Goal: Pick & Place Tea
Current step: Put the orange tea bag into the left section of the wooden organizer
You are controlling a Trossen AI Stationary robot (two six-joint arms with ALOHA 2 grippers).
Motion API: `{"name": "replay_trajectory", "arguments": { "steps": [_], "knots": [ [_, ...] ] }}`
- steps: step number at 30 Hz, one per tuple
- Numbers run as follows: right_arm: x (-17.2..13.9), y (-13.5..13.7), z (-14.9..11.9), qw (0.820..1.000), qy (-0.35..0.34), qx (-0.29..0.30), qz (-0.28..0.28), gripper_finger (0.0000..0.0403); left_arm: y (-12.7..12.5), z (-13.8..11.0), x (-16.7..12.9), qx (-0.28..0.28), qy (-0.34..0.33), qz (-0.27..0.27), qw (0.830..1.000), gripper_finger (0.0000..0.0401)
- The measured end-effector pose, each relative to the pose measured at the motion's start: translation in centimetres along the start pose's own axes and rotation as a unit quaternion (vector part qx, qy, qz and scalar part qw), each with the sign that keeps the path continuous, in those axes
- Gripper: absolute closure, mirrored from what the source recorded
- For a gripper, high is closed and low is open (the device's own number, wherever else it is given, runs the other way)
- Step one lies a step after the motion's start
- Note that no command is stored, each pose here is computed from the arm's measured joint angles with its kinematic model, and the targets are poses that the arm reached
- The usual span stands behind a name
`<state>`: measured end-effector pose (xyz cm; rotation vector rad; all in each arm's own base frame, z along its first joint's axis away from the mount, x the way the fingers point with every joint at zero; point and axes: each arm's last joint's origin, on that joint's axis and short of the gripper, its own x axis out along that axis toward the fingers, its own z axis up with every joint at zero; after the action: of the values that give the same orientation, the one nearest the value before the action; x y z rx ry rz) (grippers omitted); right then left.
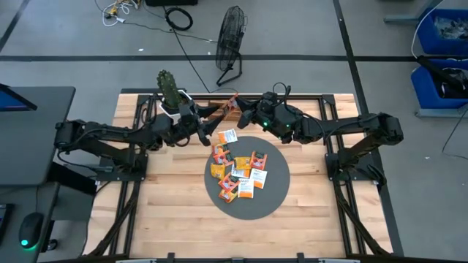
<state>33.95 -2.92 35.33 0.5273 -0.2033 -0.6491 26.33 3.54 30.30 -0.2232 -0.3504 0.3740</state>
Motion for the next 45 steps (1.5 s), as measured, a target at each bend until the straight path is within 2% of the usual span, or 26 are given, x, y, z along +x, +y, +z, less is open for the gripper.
{"name": "replay_trajectory", "arguments": {
  "steps": [19, 22, 26, 31, 37, 45],
  "knots": [
    [0.0, 0.0, 0.0, 1.0, 0.001, 0.003, -0.002, 0.0403, 0.0, 0.2, 0.1, 0.011, -0.005, 0.001, 1.0, 0.0169],
    [0.0, 0.0, 0.0, 1.0, 0.001, 0.003, -0.002, 0.0403, -0.4, 0.5, 1.0, 0.018, 0.013, 0.005, 1.0, 0.0169],
    [0.0, -0.1, -0.1, 1.0, 0.004, 0.0, -0.004, 0.0403, -1.0, 0.6, 3.0, 0.06, 0.041, 0.008, 0.997, 0.0169],
    [0.0, -0.1, -0.1, 1.0, 0.005, -0.006, -0.007, 0.0403, -1.4, 1.0, 4.0, 0.073, 0.058, 0.011, 0.996, 0.0172],
    [0.0, -0.2, -0.2, 1.0, 0.002, -0.009, -0.016, 0.0403, -1.3, 0.8, 4.0, 0.075, 0.072, 0.014, 0.994, 0.0202],
    [0.0, -0.2, -0.2, 1.0, 0.003, -0.013, -0.019, 0.0403, -1.5, 1.0, 3.8, 0.064, 0.07, 0.015, 0.995, 0.0271]
  ]
}}
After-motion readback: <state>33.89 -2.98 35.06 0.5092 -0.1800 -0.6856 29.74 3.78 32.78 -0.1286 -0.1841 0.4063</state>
